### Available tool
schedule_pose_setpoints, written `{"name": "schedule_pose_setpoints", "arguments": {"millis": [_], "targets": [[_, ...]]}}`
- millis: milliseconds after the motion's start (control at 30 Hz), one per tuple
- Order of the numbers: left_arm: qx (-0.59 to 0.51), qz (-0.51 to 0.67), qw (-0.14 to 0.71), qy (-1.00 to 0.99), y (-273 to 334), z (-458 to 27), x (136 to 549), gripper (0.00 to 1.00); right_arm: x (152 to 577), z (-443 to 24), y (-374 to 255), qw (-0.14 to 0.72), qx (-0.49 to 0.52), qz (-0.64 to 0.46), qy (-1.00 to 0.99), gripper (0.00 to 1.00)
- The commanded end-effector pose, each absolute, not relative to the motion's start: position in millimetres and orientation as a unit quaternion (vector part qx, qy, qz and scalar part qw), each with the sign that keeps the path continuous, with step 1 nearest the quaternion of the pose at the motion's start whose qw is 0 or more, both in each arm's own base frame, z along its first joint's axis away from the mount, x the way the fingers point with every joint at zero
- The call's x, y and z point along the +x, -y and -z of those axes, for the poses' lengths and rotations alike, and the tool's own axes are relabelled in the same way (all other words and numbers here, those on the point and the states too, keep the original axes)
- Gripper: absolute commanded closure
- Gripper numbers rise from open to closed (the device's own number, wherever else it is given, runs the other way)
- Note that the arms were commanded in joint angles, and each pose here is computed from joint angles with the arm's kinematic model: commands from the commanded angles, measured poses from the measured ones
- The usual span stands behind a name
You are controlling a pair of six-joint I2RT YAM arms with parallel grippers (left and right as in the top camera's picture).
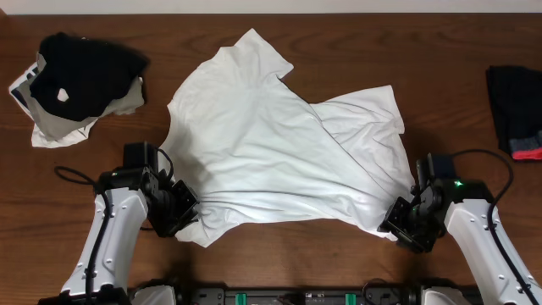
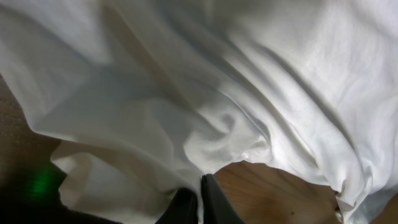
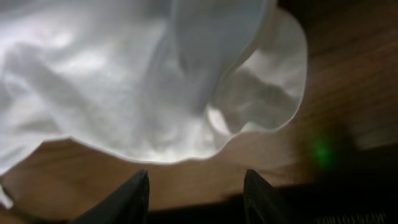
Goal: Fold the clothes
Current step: 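Move the right gripper to the shirt's lower right hem and grasp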
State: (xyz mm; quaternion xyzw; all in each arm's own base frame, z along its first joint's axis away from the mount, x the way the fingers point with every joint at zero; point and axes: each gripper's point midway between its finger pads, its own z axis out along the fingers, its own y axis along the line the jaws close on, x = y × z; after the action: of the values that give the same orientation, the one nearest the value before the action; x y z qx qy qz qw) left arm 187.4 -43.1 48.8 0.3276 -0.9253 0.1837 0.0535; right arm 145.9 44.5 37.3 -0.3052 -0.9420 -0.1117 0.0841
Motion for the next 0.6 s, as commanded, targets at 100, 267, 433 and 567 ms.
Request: {"name": "schedule_pose_setpoints", "arguments": {"millis": [100, 267, 433, 567], "targets": [[0.317, -0.187, 0.044, 0.929, 44, -54, 192, 0.94, 142, -23, -40, 0.077, -0.333, 0.096, 0.935, 0.52], [0.317, -0.187, 0.044, 0.929, 44, -54, 192, 0.94, 136, -12, -38, 0.08, -0.354, 0.087, 0.928, 0.52], [0.317, -0.187, 0.044, 0.929, 44, -54, 192, 0.94, 133, -7, -27, 0.074, -0.378, 0.055, 0.921, 0.52], [0.317, -0.187, 0.044, 0.929, 44, -54, 192, 0.94, 139, -7, -27, 0.065, -0.404, 0.057, 0.911, 0.51]]}}
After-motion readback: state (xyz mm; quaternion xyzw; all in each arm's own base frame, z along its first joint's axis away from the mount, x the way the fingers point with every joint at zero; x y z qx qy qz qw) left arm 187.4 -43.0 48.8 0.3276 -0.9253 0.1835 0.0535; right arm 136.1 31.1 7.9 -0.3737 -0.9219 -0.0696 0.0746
